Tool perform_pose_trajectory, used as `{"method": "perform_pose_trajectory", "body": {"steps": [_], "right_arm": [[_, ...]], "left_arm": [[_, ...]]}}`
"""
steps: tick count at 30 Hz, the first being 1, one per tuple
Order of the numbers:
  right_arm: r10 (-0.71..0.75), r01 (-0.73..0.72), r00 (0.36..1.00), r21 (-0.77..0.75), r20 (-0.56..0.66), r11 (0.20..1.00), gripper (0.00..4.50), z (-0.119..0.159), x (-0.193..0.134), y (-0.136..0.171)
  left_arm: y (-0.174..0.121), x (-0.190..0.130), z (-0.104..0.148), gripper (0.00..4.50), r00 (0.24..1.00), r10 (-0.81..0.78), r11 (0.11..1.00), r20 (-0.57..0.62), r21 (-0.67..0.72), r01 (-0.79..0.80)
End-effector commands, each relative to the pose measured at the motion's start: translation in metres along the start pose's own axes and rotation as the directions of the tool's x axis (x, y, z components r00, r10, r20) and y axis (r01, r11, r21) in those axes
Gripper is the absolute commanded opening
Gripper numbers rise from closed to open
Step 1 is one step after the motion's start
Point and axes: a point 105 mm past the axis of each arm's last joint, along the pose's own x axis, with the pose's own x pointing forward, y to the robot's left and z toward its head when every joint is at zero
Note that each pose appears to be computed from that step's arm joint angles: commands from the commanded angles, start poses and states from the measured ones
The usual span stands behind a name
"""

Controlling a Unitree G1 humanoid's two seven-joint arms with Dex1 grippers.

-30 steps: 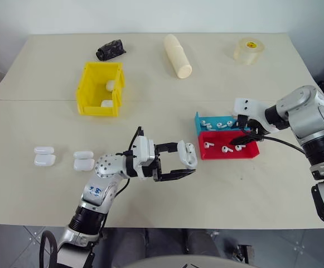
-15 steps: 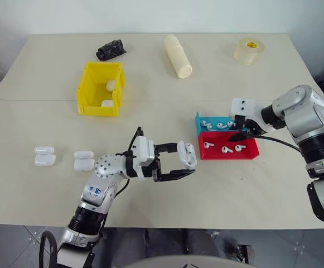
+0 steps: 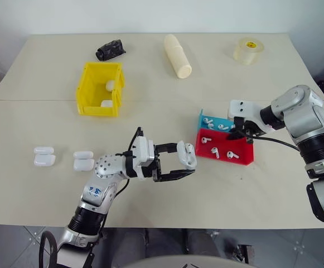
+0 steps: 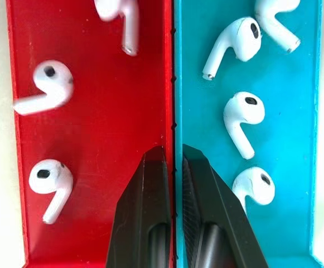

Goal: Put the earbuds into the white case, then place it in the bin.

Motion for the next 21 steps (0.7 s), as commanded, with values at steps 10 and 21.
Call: {"method": "perform_pose_trajectory", "body": {"steps": [10,21], "right_arm": [[0.090,-0.093,0.995,-0.104,-0.034,0.990,0.28,-0.006,-0.005,0.027],[0.146,-0.154,0.987,-0.158,-0.064,0.975,0.28,-0.015,-0.008,0.047]], "left_arm": [[-0.005,0.002,0.014,2.78,0.999,-0.023,0.999,0.038,0.043,0.021],[-0.005,0.001,0.015,2.78,0.999,-0.025,0.999,0.039,0.036,0.023]]}}
